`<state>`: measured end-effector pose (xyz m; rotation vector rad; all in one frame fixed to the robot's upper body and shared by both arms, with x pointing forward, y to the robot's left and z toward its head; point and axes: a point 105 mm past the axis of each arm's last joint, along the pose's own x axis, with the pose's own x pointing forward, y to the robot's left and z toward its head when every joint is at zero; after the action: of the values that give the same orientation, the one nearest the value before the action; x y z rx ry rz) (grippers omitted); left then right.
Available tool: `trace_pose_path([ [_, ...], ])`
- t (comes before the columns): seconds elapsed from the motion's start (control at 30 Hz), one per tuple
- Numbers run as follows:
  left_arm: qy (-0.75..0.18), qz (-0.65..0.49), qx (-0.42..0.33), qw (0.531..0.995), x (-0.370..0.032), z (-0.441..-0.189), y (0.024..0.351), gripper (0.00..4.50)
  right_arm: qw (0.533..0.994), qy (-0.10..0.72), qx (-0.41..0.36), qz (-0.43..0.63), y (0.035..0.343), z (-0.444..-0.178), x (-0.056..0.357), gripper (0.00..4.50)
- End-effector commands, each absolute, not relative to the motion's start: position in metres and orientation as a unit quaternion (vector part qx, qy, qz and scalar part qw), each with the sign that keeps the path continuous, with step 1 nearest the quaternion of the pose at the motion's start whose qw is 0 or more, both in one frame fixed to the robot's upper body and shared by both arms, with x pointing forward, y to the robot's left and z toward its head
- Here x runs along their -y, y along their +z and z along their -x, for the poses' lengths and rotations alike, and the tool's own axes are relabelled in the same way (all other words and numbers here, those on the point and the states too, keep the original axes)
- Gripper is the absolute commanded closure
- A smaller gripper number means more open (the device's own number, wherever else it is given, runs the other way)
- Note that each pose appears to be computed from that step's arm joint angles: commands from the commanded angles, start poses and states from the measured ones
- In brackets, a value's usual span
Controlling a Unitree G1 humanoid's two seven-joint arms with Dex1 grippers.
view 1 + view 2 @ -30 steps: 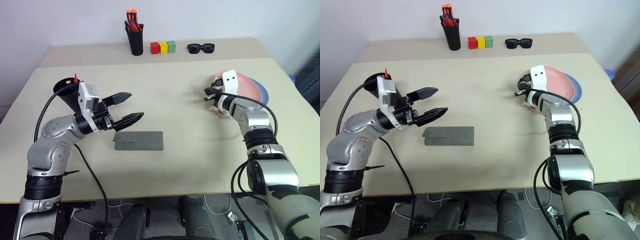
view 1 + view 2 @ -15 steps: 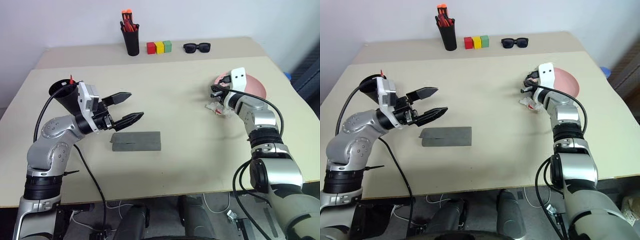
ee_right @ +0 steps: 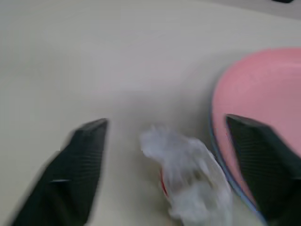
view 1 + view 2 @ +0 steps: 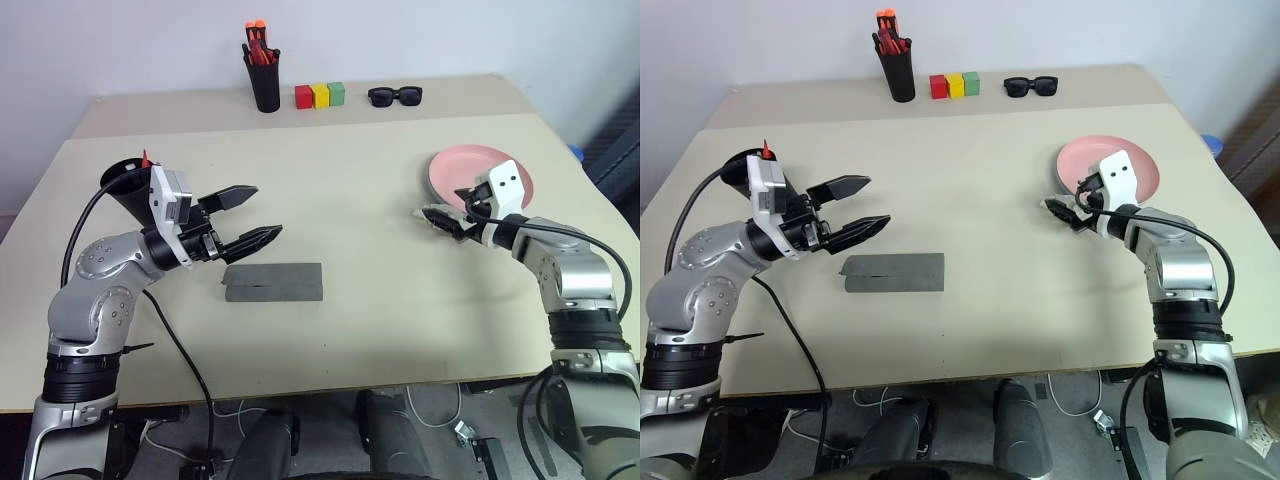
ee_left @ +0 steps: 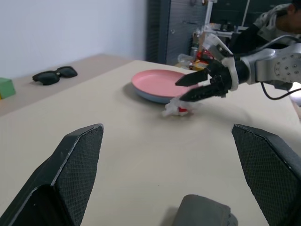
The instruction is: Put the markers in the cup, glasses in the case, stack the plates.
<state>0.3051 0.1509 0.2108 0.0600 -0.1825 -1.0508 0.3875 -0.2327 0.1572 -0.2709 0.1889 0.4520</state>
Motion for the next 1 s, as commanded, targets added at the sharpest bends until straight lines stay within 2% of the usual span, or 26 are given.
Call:
trace_pose_path([
  [0.03, -0.507, -0.042, 0.112, 0.854, -0.148, -0.303, 0.221, 0.0, 0.96, 0.214, -0.072, 0.164, 0.164, -0.388, 0.232, 0.04],
  [0.33, -0.503, -0.053, 0.114, 0.855, -0.151, -0.303, 0.224, 0.0, 0.951, 0.234, -0.083, 0.184, 0.15, -0.385, 0.22, 0.04],
  [0.43, -0.503, -0.053, 0.113, 0.855, -0.151, -0.302, 0.224, 0.0, 0.953, 0.226, -0.09, 0.182, 0.145, -0.386, 0.222, 0.87],
  [0.53, -0.503, -0.052, 0.113, 0.855, -0.15, -0.302, 0.223, 0.0, 0.951, 0.215, -0.103, 0.196, 0.139, -0.388, 0.226, 2.31],
  [0.87, -0.501, -0.055, 0.112, 0.856, -0.151, -0.303, 0.225, 0.0, 0.95, 0.201, -0.11, 0.212, 0.131, -0.395, 0.231, 2.31],
  [0.97, -0.501, -0.057, 0.113, 0.856, -0.15, -0.303, 0.225, 0.0, 0.951, 0.196, -0.117, 0.209, 0.128, -0.396, 0.233, 3.13],
  [1.0, -0.501, -0.056, 0.113, 0.856, -0.15, -0.303, 0.225, 0.0, 0.948, 0.195, -0.119, 0.22, 0.126, -0.397, 0.234, 3.56],
])
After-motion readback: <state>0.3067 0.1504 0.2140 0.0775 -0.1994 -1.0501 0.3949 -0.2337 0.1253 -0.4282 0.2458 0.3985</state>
